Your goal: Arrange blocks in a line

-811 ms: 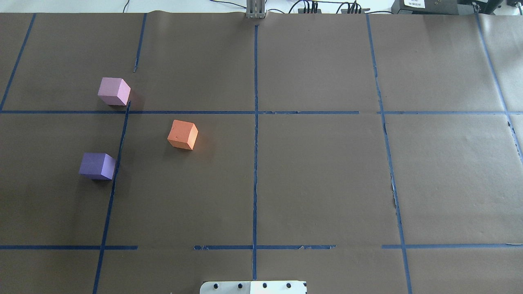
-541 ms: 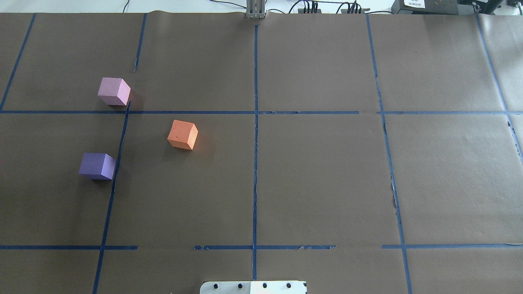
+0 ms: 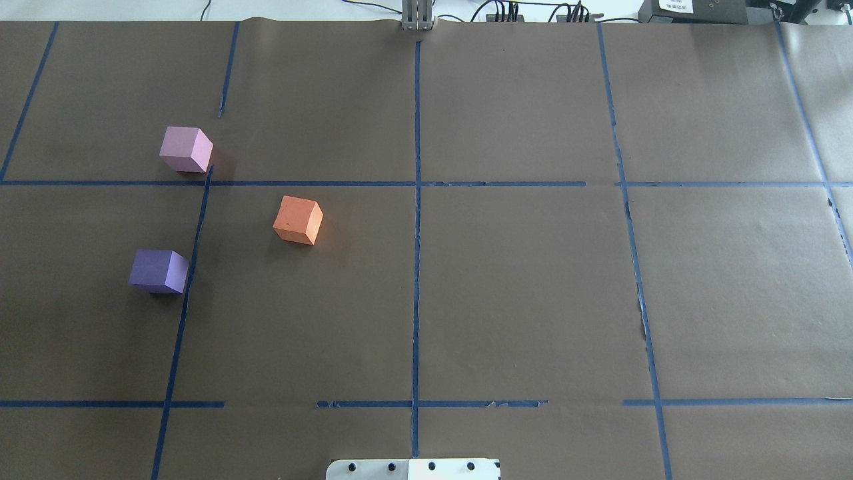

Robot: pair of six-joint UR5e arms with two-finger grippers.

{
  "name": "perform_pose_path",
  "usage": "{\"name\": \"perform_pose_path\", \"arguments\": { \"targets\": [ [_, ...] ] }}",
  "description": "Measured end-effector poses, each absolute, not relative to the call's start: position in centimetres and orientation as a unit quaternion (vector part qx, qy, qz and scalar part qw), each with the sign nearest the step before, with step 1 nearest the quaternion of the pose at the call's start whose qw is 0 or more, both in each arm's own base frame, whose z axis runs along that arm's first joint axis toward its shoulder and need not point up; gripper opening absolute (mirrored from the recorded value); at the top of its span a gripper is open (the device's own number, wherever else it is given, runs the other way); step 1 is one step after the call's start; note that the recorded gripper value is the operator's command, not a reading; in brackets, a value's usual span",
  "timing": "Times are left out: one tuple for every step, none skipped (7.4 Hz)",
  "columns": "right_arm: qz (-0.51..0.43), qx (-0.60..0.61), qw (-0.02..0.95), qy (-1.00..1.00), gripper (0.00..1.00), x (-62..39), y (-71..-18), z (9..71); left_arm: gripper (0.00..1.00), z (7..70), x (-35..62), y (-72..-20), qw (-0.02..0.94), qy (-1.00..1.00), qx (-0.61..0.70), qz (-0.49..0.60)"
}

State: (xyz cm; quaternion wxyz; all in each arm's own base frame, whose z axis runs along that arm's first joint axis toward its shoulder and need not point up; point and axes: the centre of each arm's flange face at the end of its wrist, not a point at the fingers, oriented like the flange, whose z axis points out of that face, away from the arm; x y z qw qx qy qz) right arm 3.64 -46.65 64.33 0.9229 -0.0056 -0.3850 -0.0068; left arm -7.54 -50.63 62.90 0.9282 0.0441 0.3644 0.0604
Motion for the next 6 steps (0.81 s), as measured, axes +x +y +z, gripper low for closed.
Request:
{"name": "perform_pose_path", "arguments": {
  "targets": [
    [-0.007,-0.006,0.923,-0.385,1.00,3.6,-46.6,64.3,1.00,61.8,-7.5,-51.1,0.928,0.364,0.052,0.063],
    [-0.007,-0.006,0.923,-0.385,1.00,3.7,-46.6,64.3,1.00,59.8,-7.5,-52.0,0.928,0.362,0.059,0.065],
    [-0.007,-0.006,0.923,-0.385,1.00,3.7,-46.6,64.3,1.00,56.2,-7.5,-53.5,0.928,0.361,0.063,0.066],
    [-0.006,-0.005,0.923,-0.385,1.00,3.7,-46.6,64.3,1.00,50.9,-7.5,-55.2,0.928,0.360,0.065,0.065],
    [-0.006,-0.006,0.923,-0.385,1.00,3.7,-46.6,64.3,1.00,45.6,-6.9,-56.4,0.928,0.360,0.072,0.062],
    [-0.006,-0.006,0.923,-0.385,1.00,3.7,-46.6,64.3,1.00,40.8,-5.0,-57.2,0.927,0.363,0.079,0.059]
  ]
}}
